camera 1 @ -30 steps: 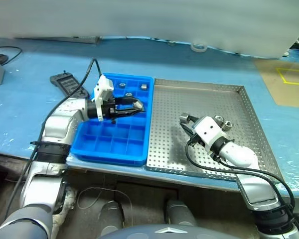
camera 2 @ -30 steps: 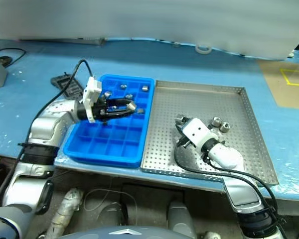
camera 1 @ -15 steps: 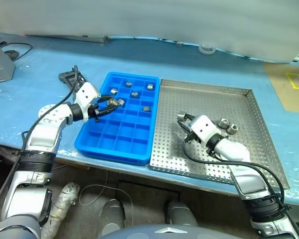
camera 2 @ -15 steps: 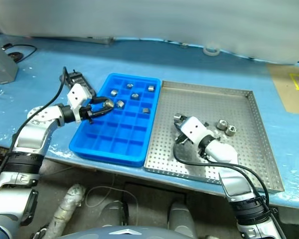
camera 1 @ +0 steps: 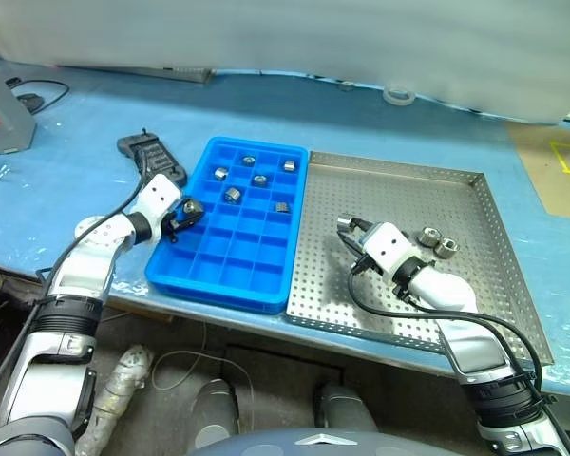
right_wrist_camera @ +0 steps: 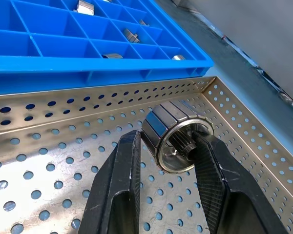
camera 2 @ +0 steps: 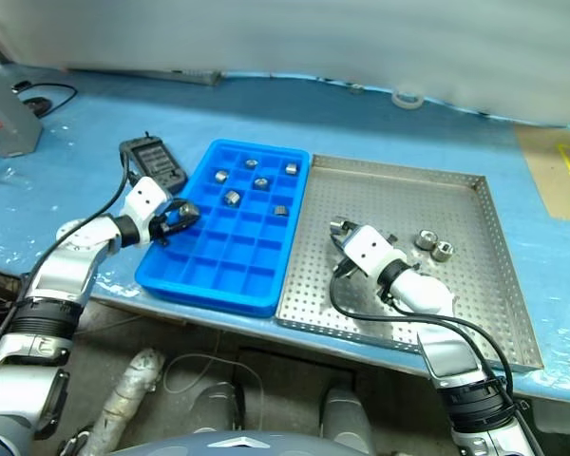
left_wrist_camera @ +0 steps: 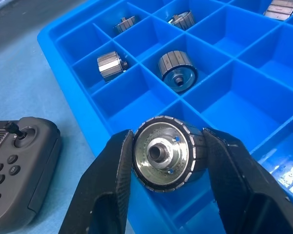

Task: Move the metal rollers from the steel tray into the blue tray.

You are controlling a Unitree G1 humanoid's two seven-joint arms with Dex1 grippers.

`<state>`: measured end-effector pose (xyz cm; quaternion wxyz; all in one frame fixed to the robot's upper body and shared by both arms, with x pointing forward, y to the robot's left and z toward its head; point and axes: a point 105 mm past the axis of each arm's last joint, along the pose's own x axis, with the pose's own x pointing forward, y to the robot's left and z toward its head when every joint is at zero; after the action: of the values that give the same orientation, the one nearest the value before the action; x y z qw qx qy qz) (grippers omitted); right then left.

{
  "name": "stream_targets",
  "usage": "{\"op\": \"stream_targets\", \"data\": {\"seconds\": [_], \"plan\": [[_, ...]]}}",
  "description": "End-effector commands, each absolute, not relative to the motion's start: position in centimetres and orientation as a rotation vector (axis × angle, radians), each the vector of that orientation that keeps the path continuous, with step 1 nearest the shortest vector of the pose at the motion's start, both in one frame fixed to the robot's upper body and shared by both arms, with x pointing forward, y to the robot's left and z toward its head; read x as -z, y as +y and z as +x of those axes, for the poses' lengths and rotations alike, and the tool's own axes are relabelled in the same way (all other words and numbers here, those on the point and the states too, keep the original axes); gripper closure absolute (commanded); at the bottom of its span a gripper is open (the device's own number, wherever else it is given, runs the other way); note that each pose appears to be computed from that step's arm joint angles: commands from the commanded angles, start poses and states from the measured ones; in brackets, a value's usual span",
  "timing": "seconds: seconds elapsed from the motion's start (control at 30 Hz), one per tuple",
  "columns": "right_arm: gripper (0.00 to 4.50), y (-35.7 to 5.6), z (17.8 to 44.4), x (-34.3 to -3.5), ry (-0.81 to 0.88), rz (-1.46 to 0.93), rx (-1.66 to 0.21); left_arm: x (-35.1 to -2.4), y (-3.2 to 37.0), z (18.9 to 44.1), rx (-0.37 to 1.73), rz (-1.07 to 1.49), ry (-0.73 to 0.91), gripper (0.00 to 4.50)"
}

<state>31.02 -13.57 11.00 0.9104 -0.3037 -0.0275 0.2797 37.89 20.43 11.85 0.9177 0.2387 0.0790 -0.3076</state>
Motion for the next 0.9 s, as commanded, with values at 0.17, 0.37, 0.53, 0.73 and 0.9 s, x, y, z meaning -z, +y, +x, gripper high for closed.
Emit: {"op": "stream_targets", "data": {"seconds": [0.17,0.37,0.53,0.73,0.9], "plan": [[3.28,-13.2,31.2,-12.8,-0.128,-0.634,-0.568,-10.6,19.8,37.7,0.674,0.576,0.182,1.35],[3.28,-13.1,31.3,-13.5,-0.144,-0.626,-0.564,-12.5,20.0,38.5,0.641,0.524,0.136,0.76],[3.28,-12.8,31.6,-14.0,-0.157,-0.625,-0.583,-17.4,17.5,38.4,0.718,0.356,-0.056,0.76],[3.28,-12.1,32.2,-15.5,-0.207,-0.655,-0.622,-20.1,12.5,37.2,0.929,0.06,-0.123,0.76],[3.28,-10.8,32.6,-17.8,-0.291,-0.699,-0.658,-20.2,7.6,38.4,1.032,-0.171,-0.077,0.76]]}}
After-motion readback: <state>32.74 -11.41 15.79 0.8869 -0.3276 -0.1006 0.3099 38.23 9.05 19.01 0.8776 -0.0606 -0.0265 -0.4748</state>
